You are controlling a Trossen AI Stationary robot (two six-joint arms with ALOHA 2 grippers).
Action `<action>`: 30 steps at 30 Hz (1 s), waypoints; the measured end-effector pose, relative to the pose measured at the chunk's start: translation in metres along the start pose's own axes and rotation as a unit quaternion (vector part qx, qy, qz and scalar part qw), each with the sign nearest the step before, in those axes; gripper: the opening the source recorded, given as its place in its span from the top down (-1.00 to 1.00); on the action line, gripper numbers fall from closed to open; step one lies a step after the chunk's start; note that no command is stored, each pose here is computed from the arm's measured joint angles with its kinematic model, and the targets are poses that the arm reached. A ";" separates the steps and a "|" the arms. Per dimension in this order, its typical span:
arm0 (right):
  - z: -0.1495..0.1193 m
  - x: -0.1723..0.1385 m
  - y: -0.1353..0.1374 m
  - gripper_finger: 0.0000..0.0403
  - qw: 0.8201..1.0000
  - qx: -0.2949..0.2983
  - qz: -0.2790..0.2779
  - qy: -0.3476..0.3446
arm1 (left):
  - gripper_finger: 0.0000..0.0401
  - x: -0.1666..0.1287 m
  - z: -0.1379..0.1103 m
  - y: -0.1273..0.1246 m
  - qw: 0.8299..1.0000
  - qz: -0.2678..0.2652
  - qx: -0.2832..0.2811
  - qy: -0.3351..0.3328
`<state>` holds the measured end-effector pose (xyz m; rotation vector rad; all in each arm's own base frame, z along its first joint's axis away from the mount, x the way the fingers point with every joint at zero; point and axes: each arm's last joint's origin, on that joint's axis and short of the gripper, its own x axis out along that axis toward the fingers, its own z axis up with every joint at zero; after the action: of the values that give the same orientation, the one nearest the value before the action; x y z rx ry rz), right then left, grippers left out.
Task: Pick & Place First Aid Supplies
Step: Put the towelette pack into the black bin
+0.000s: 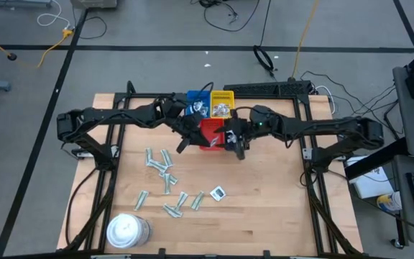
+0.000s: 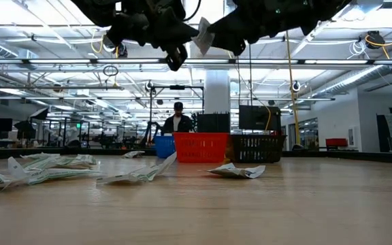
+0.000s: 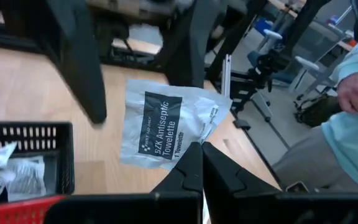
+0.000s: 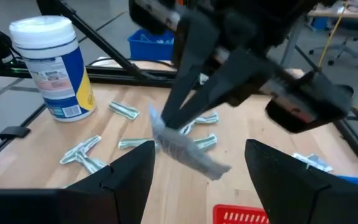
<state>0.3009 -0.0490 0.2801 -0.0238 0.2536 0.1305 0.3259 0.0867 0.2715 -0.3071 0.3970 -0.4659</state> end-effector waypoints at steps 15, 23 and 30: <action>-0.005 0.006 0.005 0.95 1.000 0.026 0.000 0.013 | 0.99 0.001 0.002 0.000 0.999 0.026 -0.042 -0.010; -0.016 -0.001 -0.005 0.99 0.994 0.084 -0.017 0.073 | 0.72 -0.007 -0.011 0.013 0.968 0.164 -0.192 0.011; -0.024 -0.015 -0.026 0.99 0.974 0.128 -0.066 0.174 | 0.44 -0.011 -0.021 0.017 0.944 0.228 -0.234 0.042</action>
<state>0.2840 -0.0772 0.2603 0.1939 0.6161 -0.0404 0.3143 0.1022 0.2498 -0.6393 0.6454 0.0795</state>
